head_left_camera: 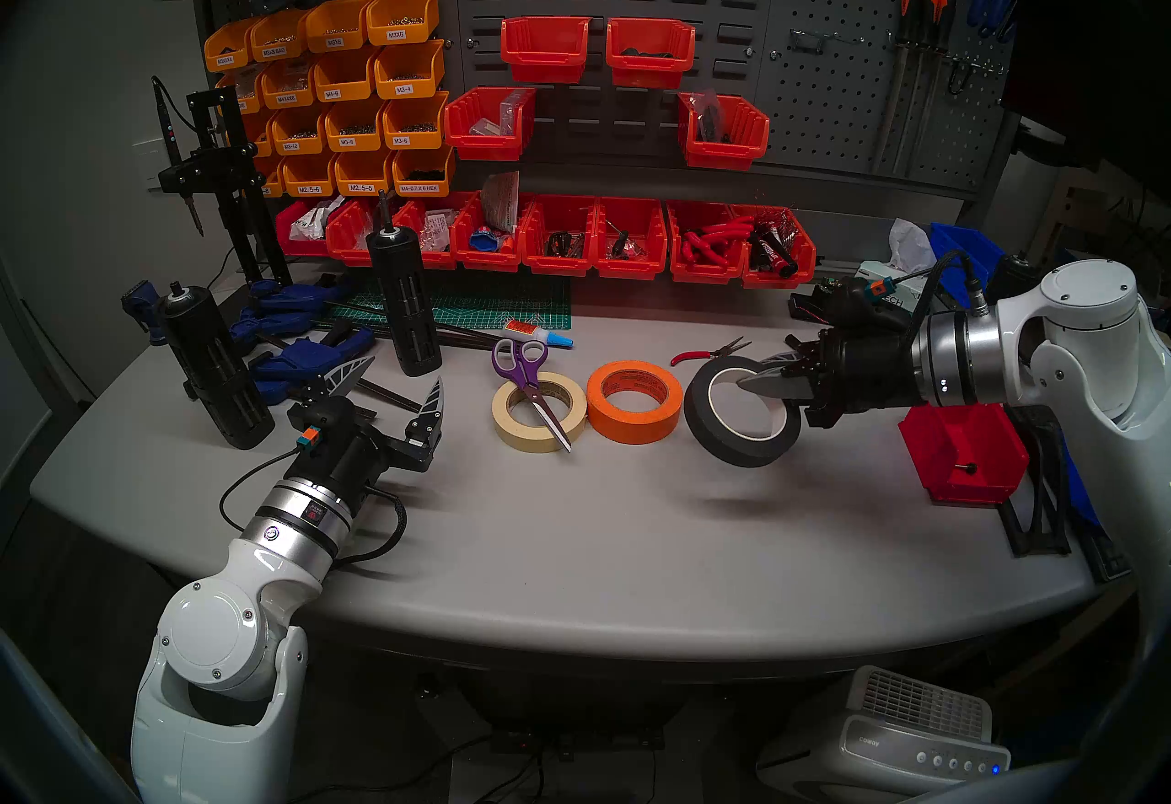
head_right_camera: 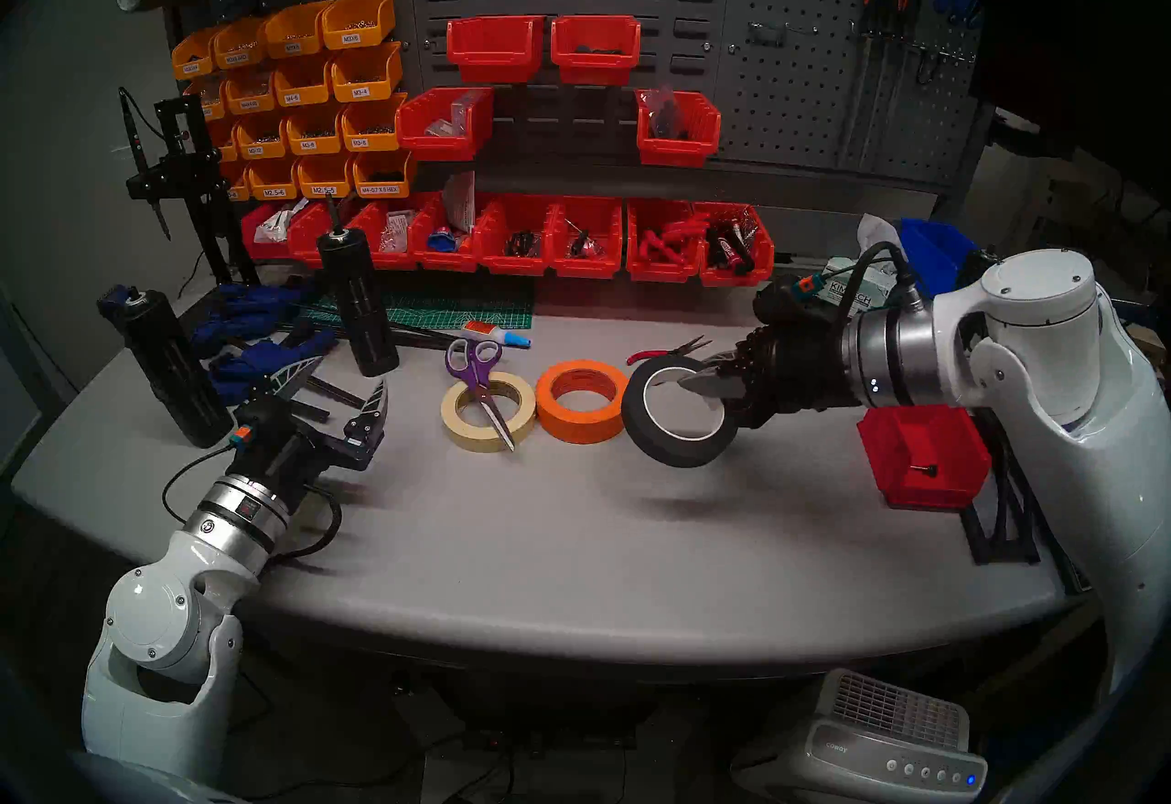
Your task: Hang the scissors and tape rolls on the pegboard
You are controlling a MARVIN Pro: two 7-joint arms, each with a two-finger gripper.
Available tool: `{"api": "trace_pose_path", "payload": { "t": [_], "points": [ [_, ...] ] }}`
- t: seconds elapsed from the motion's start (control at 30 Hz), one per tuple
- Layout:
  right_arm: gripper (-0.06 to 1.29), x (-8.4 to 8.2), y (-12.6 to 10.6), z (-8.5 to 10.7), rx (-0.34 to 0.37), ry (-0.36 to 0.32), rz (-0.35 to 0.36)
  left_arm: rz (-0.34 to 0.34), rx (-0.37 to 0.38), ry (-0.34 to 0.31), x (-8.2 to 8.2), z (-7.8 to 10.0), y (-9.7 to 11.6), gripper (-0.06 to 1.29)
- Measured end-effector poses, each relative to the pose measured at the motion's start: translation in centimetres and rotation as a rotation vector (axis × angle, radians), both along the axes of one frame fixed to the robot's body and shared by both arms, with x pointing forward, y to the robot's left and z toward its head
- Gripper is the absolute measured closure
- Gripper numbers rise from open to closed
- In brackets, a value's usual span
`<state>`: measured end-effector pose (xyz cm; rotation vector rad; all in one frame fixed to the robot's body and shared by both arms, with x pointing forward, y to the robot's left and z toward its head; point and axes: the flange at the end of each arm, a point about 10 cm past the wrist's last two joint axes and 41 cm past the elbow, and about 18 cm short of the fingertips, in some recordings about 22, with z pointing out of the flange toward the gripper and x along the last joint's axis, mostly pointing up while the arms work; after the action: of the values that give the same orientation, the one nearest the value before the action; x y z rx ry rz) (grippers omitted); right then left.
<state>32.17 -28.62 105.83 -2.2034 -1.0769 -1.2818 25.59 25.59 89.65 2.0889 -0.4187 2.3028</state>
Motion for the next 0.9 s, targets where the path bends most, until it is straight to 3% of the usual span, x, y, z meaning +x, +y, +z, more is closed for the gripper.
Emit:
{"api": "trace_pose_path", "payload": {
  "t": [0.33,0.67,0.9],
  "points": [
    [1.17,-0.6,-1.9,4.5,0.117,-0.173,-0.096,0.000,0.000,0.000,0.0,0.0,0.0,0.00],
    [1.17,-0.4,-3.4,7.0,0.204,-0.336,-0.228,0.000,0.000,0.000,0.0,0.0,0.0,0.00],
    [1.17,-0.2,-3.8,8.2,0.254,-0.413,-0.289,0.000,0.000,0.000,0.0,0.0,0.0,0.00]
  ]
}}
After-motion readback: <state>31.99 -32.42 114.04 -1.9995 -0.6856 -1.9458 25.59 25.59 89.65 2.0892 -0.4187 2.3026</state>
